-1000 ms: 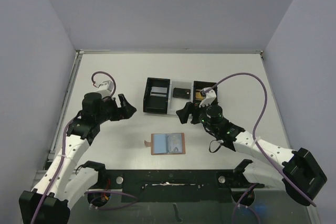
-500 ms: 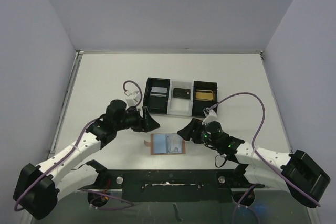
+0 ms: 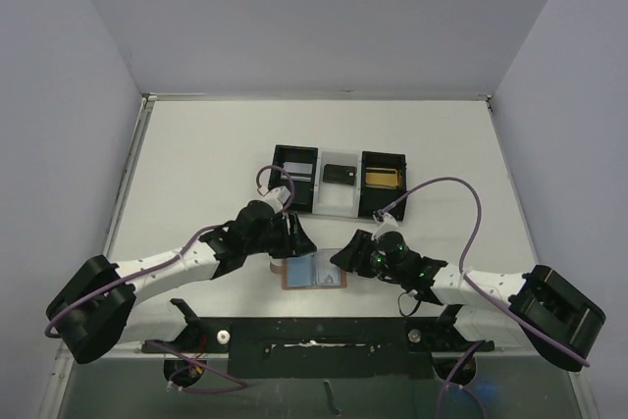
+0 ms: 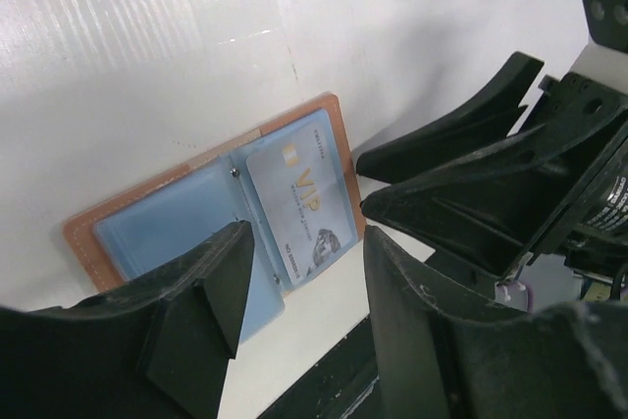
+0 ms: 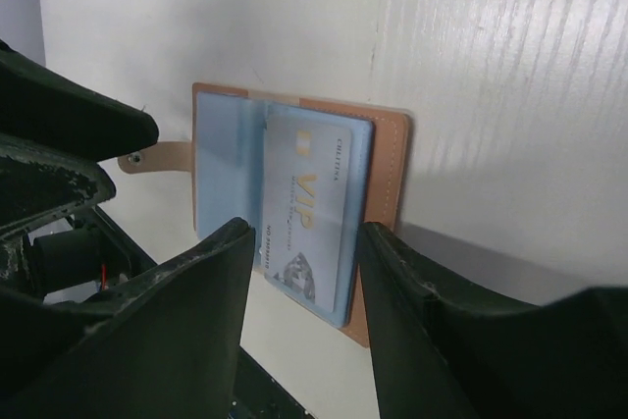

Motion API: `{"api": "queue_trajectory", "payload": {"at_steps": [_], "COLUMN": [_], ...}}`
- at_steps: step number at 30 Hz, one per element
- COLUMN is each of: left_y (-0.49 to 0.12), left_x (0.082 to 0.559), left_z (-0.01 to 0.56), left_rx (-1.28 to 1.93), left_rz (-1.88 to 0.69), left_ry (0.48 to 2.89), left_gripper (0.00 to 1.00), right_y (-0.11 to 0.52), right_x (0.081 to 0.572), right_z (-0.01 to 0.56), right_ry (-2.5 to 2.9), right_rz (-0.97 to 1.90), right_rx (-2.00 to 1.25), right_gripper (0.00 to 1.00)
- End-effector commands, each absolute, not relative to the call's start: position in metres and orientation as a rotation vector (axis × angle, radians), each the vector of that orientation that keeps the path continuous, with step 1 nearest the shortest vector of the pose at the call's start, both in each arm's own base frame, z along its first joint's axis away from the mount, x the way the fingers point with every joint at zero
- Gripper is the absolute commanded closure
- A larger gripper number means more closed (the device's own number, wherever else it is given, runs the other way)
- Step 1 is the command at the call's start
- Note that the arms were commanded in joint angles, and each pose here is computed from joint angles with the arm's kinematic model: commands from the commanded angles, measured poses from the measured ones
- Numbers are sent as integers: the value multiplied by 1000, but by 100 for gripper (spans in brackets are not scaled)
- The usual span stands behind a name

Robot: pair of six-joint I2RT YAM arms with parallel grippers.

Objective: Take the credit cards out of the card holder

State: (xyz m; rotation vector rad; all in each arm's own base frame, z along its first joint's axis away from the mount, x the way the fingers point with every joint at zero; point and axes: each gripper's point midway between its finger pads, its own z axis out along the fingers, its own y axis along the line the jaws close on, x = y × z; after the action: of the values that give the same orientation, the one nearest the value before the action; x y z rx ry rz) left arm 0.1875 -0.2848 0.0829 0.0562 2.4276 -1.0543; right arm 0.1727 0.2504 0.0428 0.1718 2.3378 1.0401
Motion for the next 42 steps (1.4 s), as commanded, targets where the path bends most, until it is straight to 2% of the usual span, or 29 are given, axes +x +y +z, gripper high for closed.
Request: {"api": "queue_trajectory", "payload": {"at_steps": [1,5,11,22,31,37,42], "left_y": [-291,-285,-290,-301,-325,-321,-315], "left_x": [204,196,191,183,177,175,174], "left_z": [94,74,78,73,81,56,38], "left_rx": [-32,-39,-24,44,111,67,38], "left_rz": [-1060,-1024,-1083,-1145,-1247,-1202,-1143], "left_ry": [2361,2439,2428,2456,2431,2493,2544], "left_gripper": [55,57,58,59,59,60,61], "right_y": [272,282,289,283,273,267,257], "right_x": [181,179,179,181,178,177,174], "right_z": [67,68,62,38,49,46,22], "right_ry": [2273,2314,2354,2479,2444,2456,2547], "right_rz": [1134,1163,1155,996,965,940,800], "right_rx": [143,77,67,80,94,97,99], "right_gripper": [54,57,61,70,70,70,71]}}
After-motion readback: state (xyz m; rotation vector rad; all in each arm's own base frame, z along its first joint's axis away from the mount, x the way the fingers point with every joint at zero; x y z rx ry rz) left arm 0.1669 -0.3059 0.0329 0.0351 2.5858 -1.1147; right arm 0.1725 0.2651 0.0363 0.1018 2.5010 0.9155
